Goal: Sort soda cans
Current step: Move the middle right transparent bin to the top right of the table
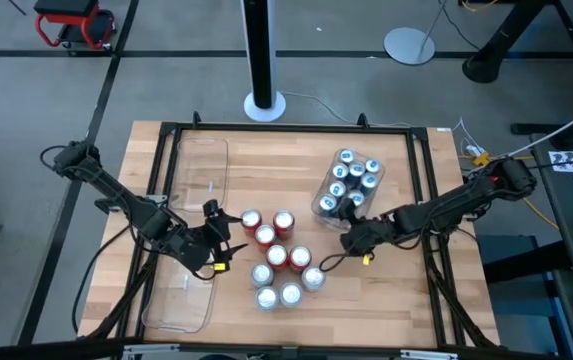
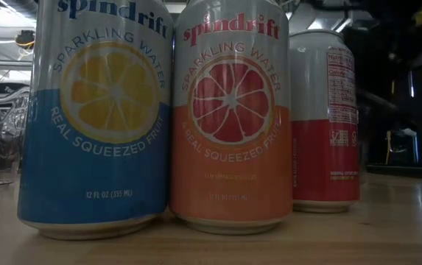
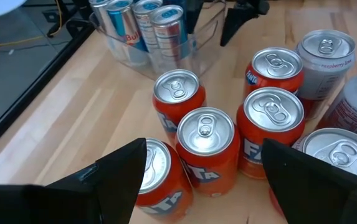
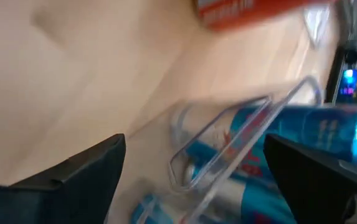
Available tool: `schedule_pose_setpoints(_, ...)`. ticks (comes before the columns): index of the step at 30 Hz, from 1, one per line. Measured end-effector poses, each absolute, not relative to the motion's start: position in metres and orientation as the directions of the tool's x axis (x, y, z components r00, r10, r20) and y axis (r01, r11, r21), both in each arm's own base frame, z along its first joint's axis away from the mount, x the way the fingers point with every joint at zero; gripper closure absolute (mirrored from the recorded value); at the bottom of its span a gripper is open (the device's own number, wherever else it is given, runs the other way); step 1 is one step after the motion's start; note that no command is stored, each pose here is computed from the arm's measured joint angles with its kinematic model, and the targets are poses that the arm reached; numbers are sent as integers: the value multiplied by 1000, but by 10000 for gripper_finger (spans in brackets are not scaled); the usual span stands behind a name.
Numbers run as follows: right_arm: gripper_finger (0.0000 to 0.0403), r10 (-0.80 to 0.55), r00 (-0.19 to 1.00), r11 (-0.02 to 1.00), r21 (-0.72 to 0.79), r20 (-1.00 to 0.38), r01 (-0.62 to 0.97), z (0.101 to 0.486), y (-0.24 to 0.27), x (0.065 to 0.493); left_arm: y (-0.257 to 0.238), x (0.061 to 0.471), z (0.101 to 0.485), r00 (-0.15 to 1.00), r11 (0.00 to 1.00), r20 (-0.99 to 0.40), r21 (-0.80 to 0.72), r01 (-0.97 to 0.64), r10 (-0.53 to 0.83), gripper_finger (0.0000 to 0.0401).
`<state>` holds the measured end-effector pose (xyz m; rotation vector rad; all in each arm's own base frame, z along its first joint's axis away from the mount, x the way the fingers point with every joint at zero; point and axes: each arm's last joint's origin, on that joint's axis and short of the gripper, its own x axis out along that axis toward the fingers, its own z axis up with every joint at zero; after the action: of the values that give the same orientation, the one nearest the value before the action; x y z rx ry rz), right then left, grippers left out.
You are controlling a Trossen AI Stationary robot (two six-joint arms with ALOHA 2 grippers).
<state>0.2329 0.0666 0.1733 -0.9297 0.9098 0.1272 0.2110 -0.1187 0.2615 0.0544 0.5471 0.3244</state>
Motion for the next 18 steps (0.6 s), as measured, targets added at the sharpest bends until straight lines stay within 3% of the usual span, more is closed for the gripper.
schedule_pose_setpoints(18, 23, -576, 273, 687, -637, -771, -351, 160, 29, 202, -118, 211, 261, 803, 946, -502, 133, -294, 320, 96)
